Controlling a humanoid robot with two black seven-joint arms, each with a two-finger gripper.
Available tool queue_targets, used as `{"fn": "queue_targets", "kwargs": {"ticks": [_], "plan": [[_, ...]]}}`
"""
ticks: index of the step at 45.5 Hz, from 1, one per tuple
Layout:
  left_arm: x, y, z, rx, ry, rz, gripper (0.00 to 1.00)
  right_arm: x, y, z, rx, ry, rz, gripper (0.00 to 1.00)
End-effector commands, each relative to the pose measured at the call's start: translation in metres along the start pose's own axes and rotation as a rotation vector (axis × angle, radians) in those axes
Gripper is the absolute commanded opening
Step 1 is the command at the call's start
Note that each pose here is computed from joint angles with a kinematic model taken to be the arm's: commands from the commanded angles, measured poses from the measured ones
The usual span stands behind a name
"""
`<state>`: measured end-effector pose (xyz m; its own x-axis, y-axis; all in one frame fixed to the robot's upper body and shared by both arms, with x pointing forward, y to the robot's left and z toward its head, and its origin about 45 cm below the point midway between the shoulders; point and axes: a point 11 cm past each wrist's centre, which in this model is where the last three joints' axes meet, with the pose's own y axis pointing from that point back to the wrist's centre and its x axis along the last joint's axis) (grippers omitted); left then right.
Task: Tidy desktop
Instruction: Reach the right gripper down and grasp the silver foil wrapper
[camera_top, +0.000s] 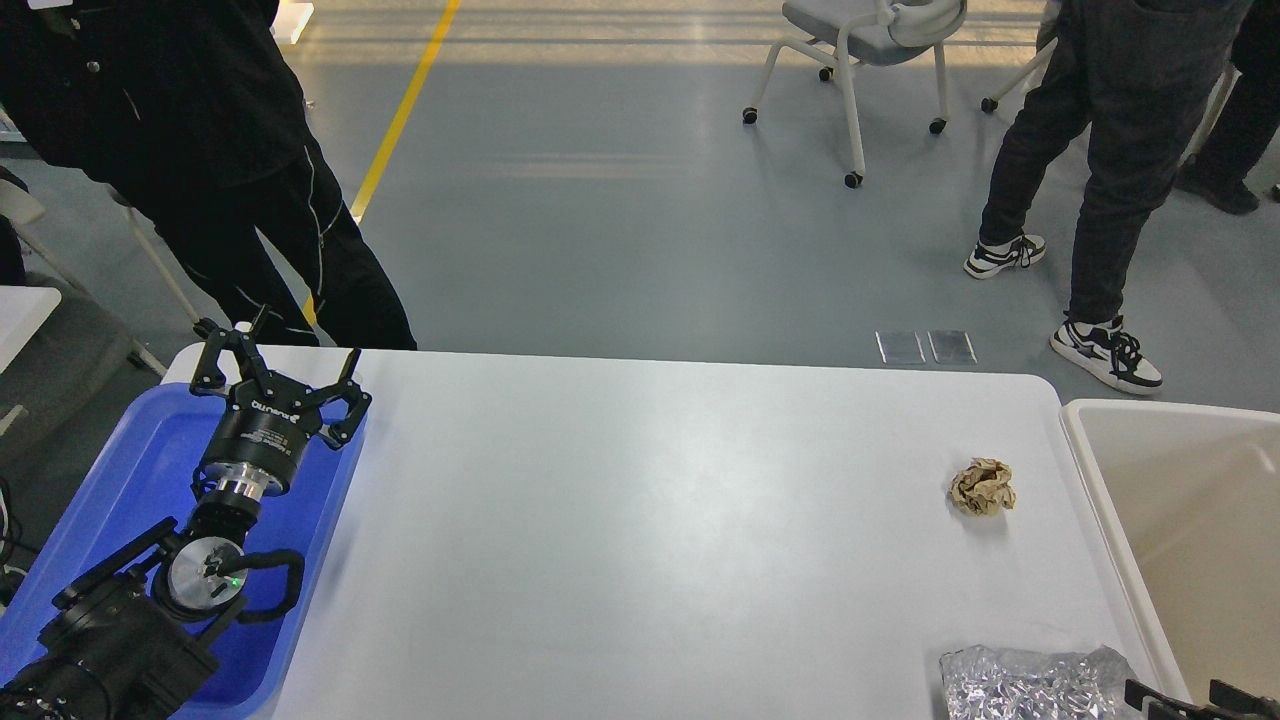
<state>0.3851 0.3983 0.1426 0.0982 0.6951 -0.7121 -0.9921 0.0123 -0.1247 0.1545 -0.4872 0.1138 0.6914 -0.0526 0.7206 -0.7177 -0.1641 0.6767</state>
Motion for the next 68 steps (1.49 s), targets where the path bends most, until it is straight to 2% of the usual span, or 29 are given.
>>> {"fn": "queue_targets", "kwargs": {"ticks": [1, 36, 43, 47, 49, 53, 61, 64, 68], "plan": [[0.0, 0.0, 0.0, 0.0, 0.0, 0.0, 1.0, -0.019, -0.006, 0.014, -0.05, -0.022, -0.004, 0.95], [0.0, 0.0, 0.0, 0.0, 0.0, 0.0, 1.0, -0.037, -0.034, -0.01, 0.009, -0.068, 0.016, 0.94], [0.0, 0.0, 0.0, 0.0, 0.0, 0.0, 1.0, -0.041, -0.039, -0.013, 0.011, -0.074, 0.018, 0.89], [0.0, 0.0, 0.0, 0.0, 0.0, 0.0, 1.0, -0.044, -0.042, -0.013, 0.009, -0.078, 0.014, 0.82], [0.0, 0.0, 0.0, 0.0, 0.001, -0.001, 1.0, -0.047, -0.044, -0.013, 0.005, -0.079, 0.011, 0.75], [0.0, 0.0, 0.0, 0.0, 0.0, 0.0, 1.0, -0.049, -0.045, -0.009, -0.009, -0.074, 0.009, 0.53], [0.0, 0.0, 0.0, 0.0, 0.0, 0.0, 1.0, -0.048, -0.046, -0.007, -0.017, -0.071, 0.016, 0.18], [0.0, 0.0, 0.0, 0.0, 0.0, 0.0, 1.0, -0.045, -0.046, -0.005, -0.022, -0.071, 0.022, 0.01], [0.0, 0.0, 0.0, 0.0, 0.0, 0.0, 1.0, -0.041, -0.048, -0.004, -0.032, -0.096, 0.037, 0.0]]}}
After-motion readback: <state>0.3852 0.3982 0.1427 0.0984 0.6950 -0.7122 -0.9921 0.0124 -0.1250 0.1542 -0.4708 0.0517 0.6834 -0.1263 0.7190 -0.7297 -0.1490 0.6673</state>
